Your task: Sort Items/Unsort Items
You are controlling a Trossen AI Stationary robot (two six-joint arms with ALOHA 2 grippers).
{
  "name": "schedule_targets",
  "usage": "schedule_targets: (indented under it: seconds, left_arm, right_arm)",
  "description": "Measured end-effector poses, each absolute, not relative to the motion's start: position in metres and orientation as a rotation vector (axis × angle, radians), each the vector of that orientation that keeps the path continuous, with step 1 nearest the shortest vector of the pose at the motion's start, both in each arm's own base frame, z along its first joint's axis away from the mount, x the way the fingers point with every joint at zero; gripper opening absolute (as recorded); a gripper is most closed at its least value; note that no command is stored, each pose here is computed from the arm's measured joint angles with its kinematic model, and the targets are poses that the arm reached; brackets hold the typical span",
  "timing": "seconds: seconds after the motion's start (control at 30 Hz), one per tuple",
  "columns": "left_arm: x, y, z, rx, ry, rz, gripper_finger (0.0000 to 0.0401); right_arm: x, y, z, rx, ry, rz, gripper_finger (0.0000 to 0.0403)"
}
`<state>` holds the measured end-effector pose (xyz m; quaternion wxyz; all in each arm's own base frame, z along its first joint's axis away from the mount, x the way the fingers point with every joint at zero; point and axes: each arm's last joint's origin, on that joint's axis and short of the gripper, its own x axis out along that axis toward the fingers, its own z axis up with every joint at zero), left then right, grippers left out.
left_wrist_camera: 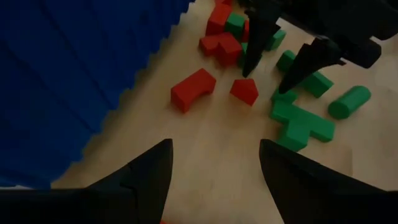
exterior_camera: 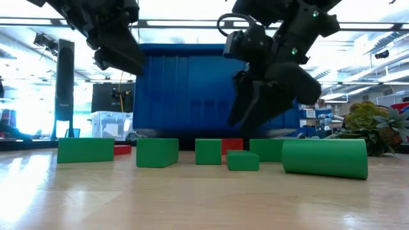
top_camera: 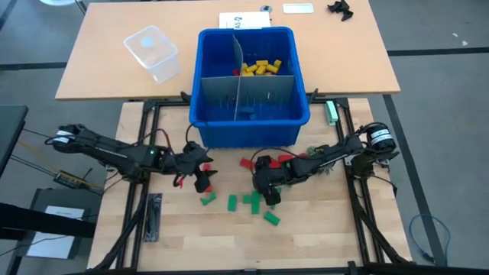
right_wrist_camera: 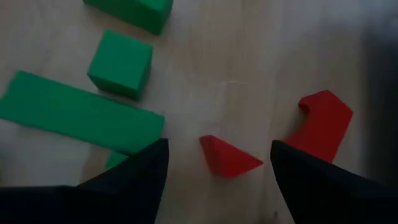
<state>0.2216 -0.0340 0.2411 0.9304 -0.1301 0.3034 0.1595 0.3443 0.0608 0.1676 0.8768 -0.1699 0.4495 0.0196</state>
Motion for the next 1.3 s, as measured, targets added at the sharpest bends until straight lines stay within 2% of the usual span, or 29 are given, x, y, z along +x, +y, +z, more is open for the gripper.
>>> schedule_targets:
  seconds: [0.37, 0.53, 0.93, 1.3]
  left_arm:
    - [0.233, -0.036, 0.231, -0.264, 0.636, 0.330, 0.0249]
    - [0.235, -0.037, 0.232, -0.267, 0.612, 0.322, 0.0249]
    - [0.237, -0.037, 0.234, -0.272, 0.592, 0.315, 0.0249]
    - [0.238, -0.037, 0.236, -0.277, 0.573, 0.309, 0.0249]
  right_arm:
    - [0.353, 0.045, 0.146, -0.428, 0.979, 0.146, 0.0211]
    - [0.355, 0.040, 0.143, -0.385, 0.983, 0.164, 0.0181]
    - [0.354, 0.033, 0.143, -0.319, 1.012, 0.119, 0.0015]
    - [0.343, 0.053, 0.180, -0.236, 0.909, 0.111, 0.0000]
